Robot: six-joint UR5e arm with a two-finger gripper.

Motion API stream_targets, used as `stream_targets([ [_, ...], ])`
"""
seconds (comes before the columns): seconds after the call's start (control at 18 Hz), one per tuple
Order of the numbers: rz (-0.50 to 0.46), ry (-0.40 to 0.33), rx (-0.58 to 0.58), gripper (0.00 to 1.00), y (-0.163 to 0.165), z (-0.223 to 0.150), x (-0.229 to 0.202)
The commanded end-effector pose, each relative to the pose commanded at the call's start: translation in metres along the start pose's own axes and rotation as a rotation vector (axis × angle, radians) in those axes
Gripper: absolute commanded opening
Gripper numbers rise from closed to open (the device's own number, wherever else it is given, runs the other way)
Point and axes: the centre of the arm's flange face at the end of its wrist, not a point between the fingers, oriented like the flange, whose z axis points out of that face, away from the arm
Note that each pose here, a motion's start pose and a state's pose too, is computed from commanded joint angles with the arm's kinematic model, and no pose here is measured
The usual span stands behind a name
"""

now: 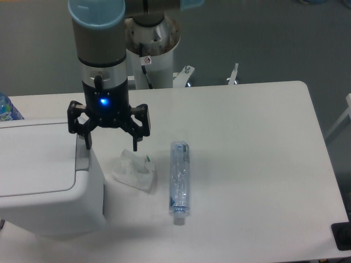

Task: Open the trash can
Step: 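Lower the gripper fingers onto the edge of the trash can lid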

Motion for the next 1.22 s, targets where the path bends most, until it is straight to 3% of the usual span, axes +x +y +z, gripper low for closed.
stream_targets([
  [1.22,0.014,0.005,-0.023,1.00,-0.002,0.016,0.008],
])
